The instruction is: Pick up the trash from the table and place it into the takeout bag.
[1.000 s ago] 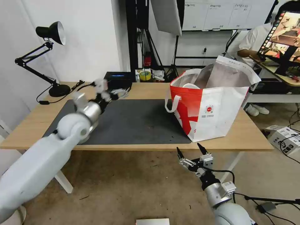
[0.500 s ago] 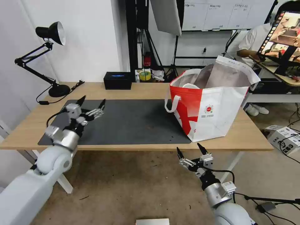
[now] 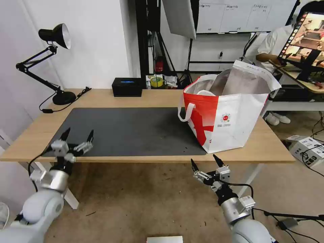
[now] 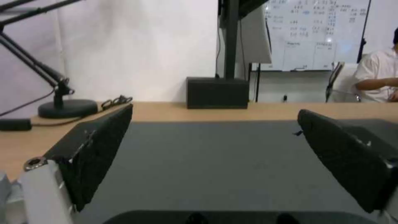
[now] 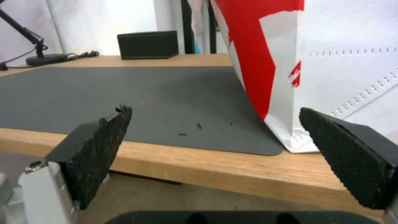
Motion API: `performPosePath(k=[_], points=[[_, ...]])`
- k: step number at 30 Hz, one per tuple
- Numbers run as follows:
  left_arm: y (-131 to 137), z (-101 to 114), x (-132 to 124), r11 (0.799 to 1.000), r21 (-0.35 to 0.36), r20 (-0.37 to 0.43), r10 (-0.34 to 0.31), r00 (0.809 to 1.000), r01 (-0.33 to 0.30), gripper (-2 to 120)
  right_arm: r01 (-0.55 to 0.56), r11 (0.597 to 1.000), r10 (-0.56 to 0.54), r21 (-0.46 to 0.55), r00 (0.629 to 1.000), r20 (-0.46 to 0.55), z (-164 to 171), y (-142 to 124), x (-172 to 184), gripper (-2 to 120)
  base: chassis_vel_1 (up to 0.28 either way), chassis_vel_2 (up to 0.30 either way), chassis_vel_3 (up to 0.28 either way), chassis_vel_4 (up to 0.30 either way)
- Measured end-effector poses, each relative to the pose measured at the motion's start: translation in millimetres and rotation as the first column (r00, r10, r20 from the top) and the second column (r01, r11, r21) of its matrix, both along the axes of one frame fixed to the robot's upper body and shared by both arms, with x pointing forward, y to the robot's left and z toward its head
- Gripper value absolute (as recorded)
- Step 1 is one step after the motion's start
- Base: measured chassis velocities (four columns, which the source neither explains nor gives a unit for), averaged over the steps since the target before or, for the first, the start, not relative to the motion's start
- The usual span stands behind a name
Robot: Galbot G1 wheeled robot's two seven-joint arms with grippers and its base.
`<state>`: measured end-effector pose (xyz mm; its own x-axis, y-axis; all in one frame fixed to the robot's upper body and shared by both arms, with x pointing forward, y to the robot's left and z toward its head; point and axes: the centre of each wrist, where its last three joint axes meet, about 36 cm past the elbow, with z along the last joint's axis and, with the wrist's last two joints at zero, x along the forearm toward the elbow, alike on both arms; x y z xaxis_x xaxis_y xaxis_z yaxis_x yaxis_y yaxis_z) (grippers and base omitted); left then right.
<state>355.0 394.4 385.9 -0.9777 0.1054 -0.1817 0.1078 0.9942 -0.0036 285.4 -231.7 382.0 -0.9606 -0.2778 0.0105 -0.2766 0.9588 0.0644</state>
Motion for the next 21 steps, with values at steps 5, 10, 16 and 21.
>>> performPosePath(k=[5, 10, 16, 21], points=[[9, -19, -17, 1.0, 0.001, -0.041, 0.024, 0.999, -0.024, 100, 0.0, 1.0, 0.0, 0.0, 1.0, 0.0, 0, 0, 0, 100, 0.0, 0.0, 0.0, 0.0], [17, -26, -30, 0.999, 0.008, -0.059, 0.054, 0.997, -0.053, 100, 0.0, 1.0, 0.0, 0.0, 1.0, 0.0, 0, 0, 0, 100, 0.0, 0.0, 0.0, 0.0], [20, -35, -45, 0.997, -0.002, -0.081, 0.081, 0.993, -0.082, 100, 0.0, 1.0, 0.0, 0.0, 1.0, 0.0, 0, 0, 0, 100, 0.0, 0.0, 0.0, 0.0], [19, -47, -64, 0.996, -0.016, -0.106, 0.09, 0.99, -0.093, 100, 0.0, 1.0, 0.0, 0.0, 1.0, 0.0, 0, 0, 0, 100, 0.0, 0.0, 0.0, 0.0]])
